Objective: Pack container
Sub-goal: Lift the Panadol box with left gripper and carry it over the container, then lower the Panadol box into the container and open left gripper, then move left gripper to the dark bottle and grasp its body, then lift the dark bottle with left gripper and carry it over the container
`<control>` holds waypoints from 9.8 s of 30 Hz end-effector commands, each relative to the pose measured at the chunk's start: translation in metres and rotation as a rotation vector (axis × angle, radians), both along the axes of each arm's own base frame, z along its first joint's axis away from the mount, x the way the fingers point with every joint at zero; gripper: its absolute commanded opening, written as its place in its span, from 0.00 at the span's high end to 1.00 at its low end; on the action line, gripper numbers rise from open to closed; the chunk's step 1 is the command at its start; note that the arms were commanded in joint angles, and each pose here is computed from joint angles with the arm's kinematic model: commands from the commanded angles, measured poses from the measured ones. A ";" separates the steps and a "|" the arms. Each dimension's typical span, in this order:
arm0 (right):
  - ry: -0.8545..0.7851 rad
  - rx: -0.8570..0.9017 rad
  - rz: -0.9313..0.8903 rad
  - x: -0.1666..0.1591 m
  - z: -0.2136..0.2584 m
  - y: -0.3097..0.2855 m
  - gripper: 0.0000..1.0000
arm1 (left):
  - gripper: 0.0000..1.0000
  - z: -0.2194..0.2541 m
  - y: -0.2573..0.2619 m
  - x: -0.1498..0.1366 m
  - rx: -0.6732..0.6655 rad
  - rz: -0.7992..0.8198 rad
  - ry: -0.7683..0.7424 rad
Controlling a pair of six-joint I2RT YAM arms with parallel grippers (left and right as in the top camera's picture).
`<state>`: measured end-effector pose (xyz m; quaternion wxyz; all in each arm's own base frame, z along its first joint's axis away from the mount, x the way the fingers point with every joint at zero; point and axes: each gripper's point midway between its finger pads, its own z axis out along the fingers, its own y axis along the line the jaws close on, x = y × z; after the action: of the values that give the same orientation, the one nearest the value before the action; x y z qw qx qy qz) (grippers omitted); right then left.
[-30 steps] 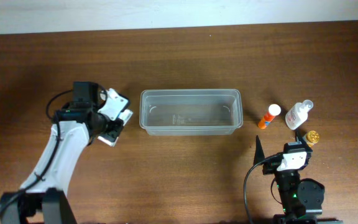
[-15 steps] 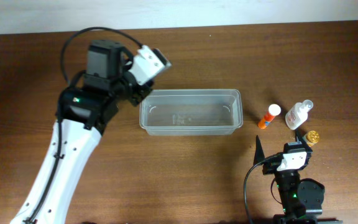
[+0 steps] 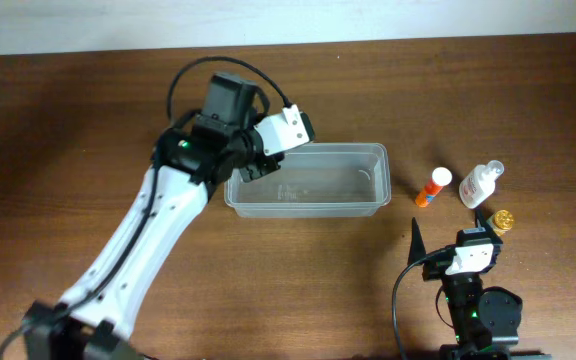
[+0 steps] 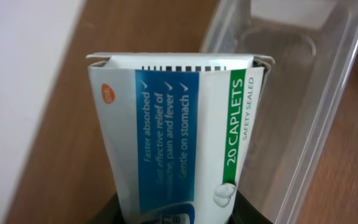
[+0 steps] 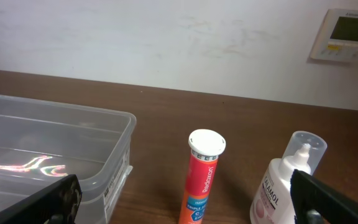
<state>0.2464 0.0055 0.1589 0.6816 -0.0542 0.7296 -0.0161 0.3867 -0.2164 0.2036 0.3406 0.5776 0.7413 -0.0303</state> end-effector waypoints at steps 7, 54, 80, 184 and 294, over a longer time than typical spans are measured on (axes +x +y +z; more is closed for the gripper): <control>0.002 0.004 -0.009 0.000 -0.002 -0.002 0.02 | 0.70 -0.073 -0.006 0.005 0.081 -0.039 0.153; 0.002 0.004 -0.009 0.000 -0.002 -0.002 0.02 | 0.54 -0.159 0.017 0.008 0.360 -0.207 0.209; 0.002 0.004 -0.009 0.000 -0.002 -0.002 0.02 | 0.99 -0.106 0.011 0.014 0.142 0.173 0.250; 0.002 0.004 -0.009 0.000 -0.002 -0.002 0.02 | 0.02 -0.091 0.201 0.031 -0.173 1.637 0.724; 0.002 0.004 -0.009 0.000 -0.002 -0.002 0.02 | 0.75 0.060 -0.077 -0.020 -0.344 1.017 0.482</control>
<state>0.2464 0.0055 0.1589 0.6816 -0.0544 0.7296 -0.0162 0.3641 -0.2846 0.2717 0.2095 0.0807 0.9644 -0.1400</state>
